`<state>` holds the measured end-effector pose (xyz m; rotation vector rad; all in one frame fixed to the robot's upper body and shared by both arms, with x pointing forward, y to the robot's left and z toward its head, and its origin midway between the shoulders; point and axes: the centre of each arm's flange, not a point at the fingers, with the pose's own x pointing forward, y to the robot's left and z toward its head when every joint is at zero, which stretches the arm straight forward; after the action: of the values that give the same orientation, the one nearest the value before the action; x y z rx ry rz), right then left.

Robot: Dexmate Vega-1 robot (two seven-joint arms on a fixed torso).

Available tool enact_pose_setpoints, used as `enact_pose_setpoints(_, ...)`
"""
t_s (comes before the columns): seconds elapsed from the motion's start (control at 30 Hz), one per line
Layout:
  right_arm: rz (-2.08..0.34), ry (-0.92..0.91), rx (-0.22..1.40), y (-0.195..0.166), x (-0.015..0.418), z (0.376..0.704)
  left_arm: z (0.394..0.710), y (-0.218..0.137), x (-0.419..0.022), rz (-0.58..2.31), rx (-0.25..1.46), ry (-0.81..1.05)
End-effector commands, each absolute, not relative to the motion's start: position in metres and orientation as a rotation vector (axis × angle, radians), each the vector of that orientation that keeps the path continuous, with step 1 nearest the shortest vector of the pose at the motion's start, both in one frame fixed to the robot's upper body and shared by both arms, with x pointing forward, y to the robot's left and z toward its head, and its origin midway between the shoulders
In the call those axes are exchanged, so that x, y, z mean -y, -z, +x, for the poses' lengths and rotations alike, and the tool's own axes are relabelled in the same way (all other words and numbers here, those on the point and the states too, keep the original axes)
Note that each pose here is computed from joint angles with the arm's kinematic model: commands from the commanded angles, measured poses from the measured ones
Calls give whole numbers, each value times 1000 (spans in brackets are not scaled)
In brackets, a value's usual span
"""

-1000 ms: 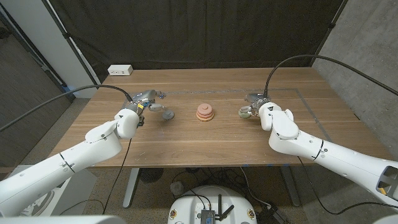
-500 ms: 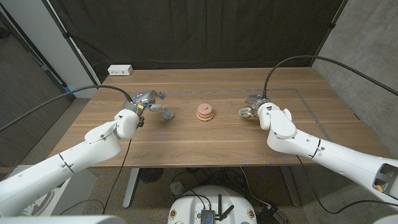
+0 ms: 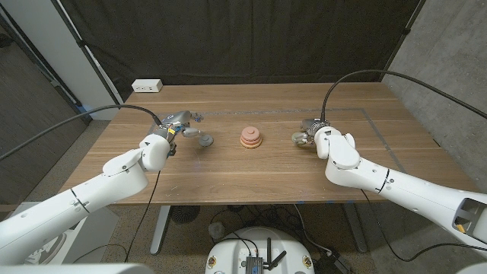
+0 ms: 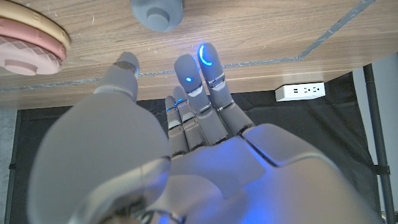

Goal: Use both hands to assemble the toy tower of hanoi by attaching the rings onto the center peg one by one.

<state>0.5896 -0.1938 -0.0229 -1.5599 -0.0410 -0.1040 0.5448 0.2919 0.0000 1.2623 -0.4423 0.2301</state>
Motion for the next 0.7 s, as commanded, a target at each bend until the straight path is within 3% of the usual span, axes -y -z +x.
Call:
enact_pose_setpoints(0.03, -1553, 97, 13, 28, 197, 595, 544, -1, -289, 1268, 448, -224)
enact_pose_setpoints(0.7, -1556, 93, -12, 31, 196, 601, 546, 0, -287, 1267, 447, -213)
